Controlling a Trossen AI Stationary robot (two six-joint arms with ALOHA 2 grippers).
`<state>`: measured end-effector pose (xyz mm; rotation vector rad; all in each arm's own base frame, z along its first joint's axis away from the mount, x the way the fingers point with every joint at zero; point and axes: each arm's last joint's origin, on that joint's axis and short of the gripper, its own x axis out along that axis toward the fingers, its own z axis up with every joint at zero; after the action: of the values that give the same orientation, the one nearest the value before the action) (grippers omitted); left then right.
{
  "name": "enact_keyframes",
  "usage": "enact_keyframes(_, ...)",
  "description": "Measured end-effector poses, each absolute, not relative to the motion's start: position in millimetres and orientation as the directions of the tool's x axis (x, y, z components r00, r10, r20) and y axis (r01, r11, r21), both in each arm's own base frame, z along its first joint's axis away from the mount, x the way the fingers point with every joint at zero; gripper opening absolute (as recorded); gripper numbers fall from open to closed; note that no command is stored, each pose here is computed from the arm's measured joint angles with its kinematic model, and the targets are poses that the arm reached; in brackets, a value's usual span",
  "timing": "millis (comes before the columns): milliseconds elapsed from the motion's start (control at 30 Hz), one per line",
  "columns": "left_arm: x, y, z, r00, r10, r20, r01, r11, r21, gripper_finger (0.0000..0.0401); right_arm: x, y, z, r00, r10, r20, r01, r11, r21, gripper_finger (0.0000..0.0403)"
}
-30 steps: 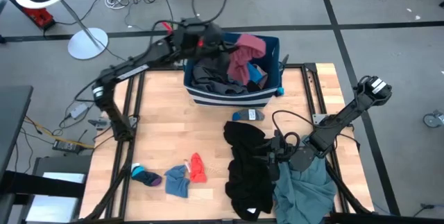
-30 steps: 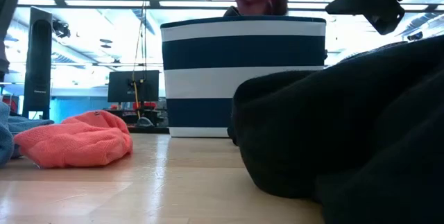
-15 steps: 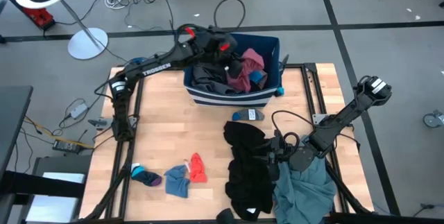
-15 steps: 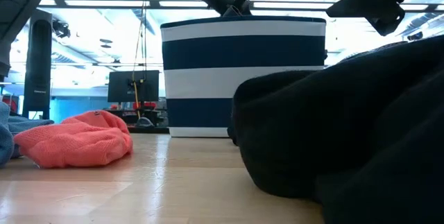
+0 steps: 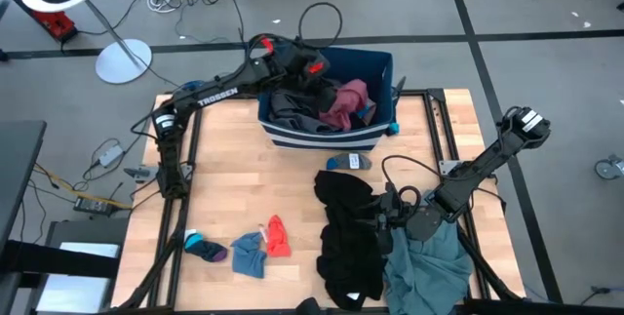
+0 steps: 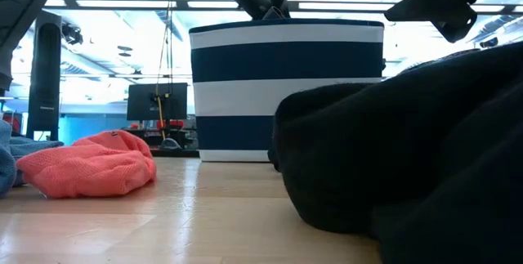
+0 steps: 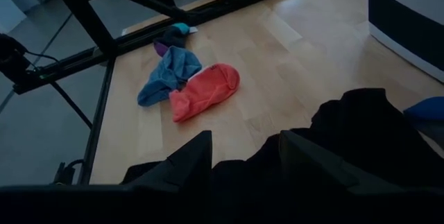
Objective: Sort clothes
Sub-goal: Put the red boxer into the laundry organizer, then put the black shorts into the blue laundry organizer
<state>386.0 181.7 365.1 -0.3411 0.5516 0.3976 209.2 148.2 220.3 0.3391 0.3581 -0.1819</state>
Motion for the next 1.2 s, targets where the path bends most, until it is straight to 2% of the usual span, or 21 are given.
enact_keyframes(267, 361, 156, 405, 0.687, 0.201, -0.698, -0.427, 0.889, -0.165, 0.0126, 209, 148, 220, 0.920, -0.115, -0.375, 0.234, 0.929, 0.288, 0.0170)
enact_keyframes(500, 343, 90, 427, 0.555, 0.138, -0.820, -0.347, 0.935, -0.077, 0.0126, 209, 148, 219, 0.918, -0.117, -0.379, 0.239, 0.926, 0.293, 0.0170)
enact_keyframes(733, 312, 16, 447, 0.593, 0.174, -0.786, -0.234, 0.972, 0.039, 0.0126, 209, 148, 219, 0.916, -0.118, -0.383, 0.250, 0.915, 0.317, 0.0170)
enact_keyframes(967, 260, -33, 427, 0.606, 0.247, -0.756, -0.262, 0.959, 0.104, 0.0126, 210, 148, 221, 0.922, -0.119, -0.368, 0.258, 0.899, 0.355, 0.0170)
enact_keyframes(1067, 236, -46, 403, 0.672, 0.211, -0.710, -0.259, 0.965, 0.041, 0.0126, 212, 147, 224, 0.928, -0.123, -0.352, 0.255, 0.897, 0.360, 0.0169)
enact_keyframes(1200, 206, -54, 361, 0.759, 0.128, -0.638, -0.225, 0.972, -0.073, 0.0126, 222, 146, 243, 0.913, -0.088, -0.398, 0.245, 0.899, 0.364, 0.0165)
